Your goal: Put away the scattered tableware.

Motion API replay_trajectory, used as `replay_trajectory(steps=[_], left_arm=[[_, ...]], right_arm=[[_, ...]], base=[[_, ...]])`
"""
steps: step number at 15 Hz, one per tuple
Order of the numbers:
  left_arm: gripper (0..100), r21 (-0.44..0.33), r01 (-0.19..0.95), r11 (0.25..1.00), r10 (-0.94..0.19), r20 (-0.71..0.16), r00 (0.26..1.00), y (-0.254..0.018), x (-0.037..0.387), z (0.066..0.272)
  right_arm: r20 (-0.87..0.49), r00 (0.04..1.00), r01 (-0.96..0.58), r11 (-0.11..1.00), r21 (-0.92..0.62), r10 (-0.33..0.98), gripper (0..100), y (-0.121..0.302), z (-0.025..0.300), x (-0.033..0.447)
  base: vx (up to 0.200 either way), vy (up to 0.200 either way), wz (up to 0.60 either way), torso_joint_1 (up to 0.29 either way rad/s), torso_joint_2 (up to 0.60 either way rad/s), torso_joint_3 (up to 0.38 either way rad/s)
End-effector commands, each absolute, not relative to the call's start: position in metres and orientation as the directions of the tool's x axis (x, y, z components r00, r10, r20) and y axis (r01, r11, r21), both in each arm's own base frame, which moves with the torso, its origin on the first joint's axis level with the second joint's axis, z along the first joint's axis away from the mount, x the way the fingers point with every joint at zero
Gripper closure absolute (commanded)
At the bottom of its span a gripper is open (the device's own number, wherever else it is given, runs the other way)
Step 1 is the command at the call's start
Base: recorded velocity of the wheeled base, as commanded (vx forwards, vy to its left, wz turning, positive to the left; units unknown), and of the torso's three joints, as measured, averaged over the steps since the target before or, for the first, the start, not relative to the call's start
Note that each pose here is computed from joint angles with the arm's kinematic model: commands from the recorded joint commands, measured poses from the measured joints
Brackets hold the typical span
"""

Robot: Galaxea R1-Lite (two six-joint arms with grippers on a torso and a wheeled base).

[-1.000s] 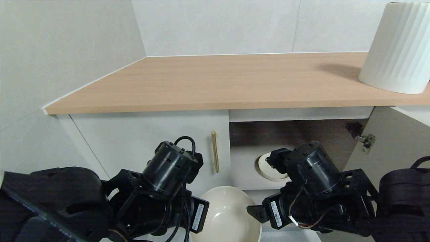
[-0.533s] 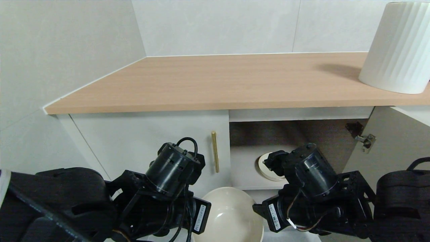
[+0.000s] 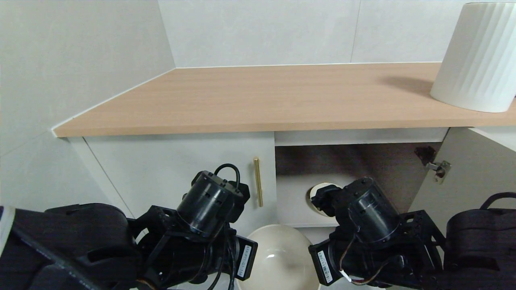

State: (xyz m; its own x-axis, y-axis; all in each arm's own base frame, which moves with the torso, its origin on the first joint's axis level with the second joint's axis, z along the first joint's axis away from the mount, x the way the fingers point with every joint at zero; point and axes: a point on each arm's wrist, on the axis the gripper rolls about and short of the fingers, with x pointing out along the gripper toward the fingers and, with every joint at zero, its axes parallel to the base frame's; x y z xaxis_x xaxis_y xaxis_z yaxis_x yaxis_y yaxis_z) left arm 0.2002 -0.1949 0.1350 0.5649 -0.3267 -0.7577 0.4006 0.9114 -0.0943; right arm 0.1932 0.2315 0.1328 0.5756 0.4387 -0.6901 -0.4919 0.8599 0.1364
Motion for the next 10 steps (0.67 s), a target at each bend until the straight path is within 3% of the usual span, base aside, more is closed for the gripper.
replay_trajectory(steps=[1, 7, 8, 10], left_arm=[[100, -0.094, 0.4, 0.912, -0.326, -0.758, 0.565, -0.1947, 0.2, 0.1351], [100, -0.117, 0.378, 0.918, -0.33, -0.754, 0.568, -0.1956, 0.2004, 0.1363], [0, -0.117, 0.38, 0.918, -0.331, -0.754, 0.567, -0.1959, 0.2001, 0.1363], [0, -0.118, 0.379, 0.918, -0.331, -0.753, 0.568, -0.1963, 0.2005, 0.1363]], right_arm=[[-0.692, 0.575, -0.491, 0.861, 0.134, 0.436, 100, 0.2317, 0.1321, 0.1933], [-0.696, 0.573, -0.491, 0.861, 0.133, 0.434, 100, 0.2322, 0.1307, 0.1937], [-0.696, 0.573, -0.491, 0.861, 0.133, 0.434, 100, 0.2322, 0.1307, 0.1937], [-0.696, 0.573, -0.491, 0.861, 0.133, 0.434, 100, 0.2322, 0.1307, 0.1937]], base=[[0.0, 0.0, 0.0, 0.0, 0.0, 0.0], [0.0, 0.0, 0.0, 0.0, 0.0, 0.0], [0.0, 0.0, 0.0, 0.0, 0.0, 0.0], [0.0, 0.0, 0.0, 0.0, 0.0, 0.0]])
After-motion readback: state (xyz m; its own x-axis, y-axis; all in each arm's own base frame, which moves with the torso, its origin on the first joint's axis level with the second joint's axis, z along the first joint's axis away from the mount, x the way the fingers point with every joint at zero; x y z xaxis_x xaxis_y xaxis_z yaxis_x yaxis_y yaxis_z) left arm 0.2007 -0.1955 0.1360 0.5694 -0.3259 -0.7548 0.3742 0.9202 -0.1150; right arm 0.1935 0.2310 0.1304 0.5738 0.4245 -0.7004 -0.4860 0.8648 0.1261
